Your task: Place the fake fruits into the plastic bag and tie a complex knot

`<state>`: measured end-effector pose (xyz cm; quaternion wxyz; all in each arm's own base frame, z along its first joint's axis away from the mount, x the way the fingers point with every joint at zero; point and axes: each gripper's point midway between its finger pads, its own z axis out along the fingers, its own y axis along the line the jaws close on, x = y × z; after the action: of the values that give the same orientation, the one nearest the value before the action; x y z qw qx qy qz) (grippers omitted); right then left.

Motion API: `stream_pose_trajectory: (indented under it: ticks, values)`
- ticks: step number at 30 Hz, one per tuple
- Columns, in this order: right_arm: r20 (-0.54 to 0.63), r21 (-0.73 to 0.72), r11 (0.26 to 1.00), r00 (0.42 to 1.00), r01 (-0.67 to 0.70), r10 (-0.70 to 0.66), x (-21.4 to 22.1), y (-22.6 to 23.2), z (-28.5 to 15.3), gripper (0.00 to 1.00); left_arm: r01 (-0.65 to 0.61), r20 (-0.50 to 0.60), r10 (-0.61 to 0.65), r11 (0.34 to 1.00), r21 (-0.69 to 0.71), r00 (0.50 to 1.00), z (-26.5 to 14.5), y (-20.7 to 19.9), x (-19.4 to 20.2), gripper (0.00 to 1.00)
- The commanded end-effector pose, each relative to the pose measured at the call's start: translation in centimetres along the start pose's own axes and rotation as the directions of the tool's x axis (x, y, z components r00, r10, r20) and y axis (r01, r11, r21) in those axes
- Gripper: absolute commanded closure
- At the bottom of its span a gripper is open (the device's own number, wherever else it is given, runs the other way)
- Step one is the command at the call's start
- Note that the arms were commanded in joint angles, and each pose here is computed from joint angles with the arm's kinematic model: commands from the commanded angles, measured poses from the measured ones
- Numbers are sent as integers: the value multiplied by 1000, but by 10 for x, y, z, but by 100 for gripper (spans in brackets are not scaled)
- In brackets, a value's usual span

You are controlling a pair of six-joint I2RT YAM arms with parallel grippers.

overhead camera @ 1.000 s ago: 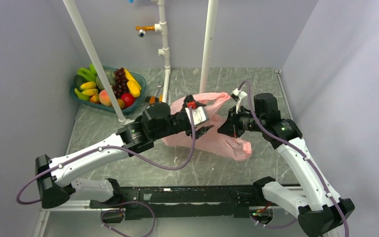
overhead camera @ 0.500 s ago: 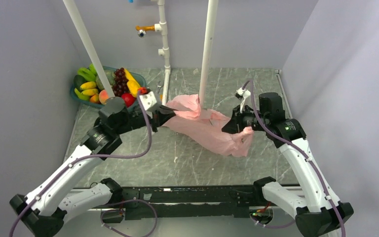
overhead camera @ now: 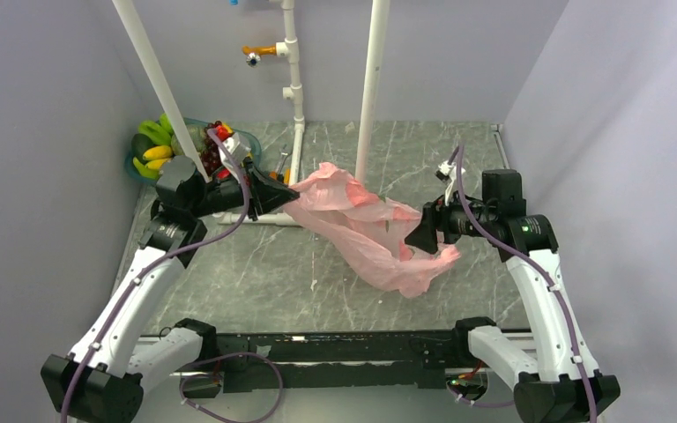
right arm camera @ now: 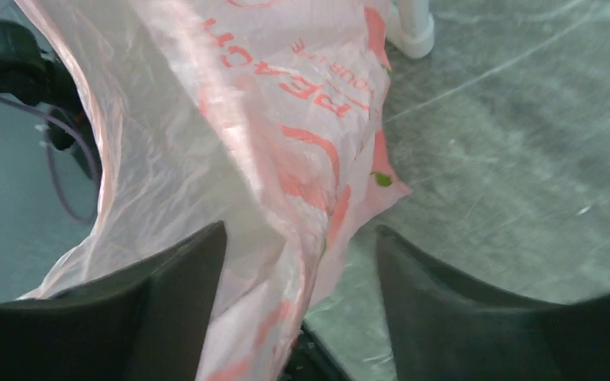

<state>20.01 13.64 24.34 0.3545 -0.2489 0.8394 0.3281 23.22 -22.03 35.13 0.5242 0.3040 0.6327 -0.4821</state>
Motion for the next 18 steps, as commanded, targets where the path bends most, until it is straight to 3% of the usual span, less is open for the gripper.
stream_pose_trajectory:
  ticks: [1, 4, 8, 14, 18]
  values:
    - [139, -4, 975, 965, 223, -220, -36, 14, -14, 10, -13, -8, 16, 968, 250, 1000, 9, -51, -23, 100]
    - [203, 6, 948, 928, 319, -313, -62, 17, -17, 1, -1, -31, 11, 950, 311, 999, 12, -62, -20, 100]
    - [243, -37, 918, 894, 396, -376, -84, 26, -8, 0, 42, -73, -15, 926, 376, 997, 14, -70, -15, 100]
    - [320, -170, 806, 806, 567, -499, -94, 83, 14, 0, 79, -129, -24, 894, 440, 991, 18, -78, -13, 100]
    - [358, -163, 783, 776, 600, -520, -112, 93, 35, 0, 86, -151, -11, 862, 499, 988, 20, -89, -12, 100]
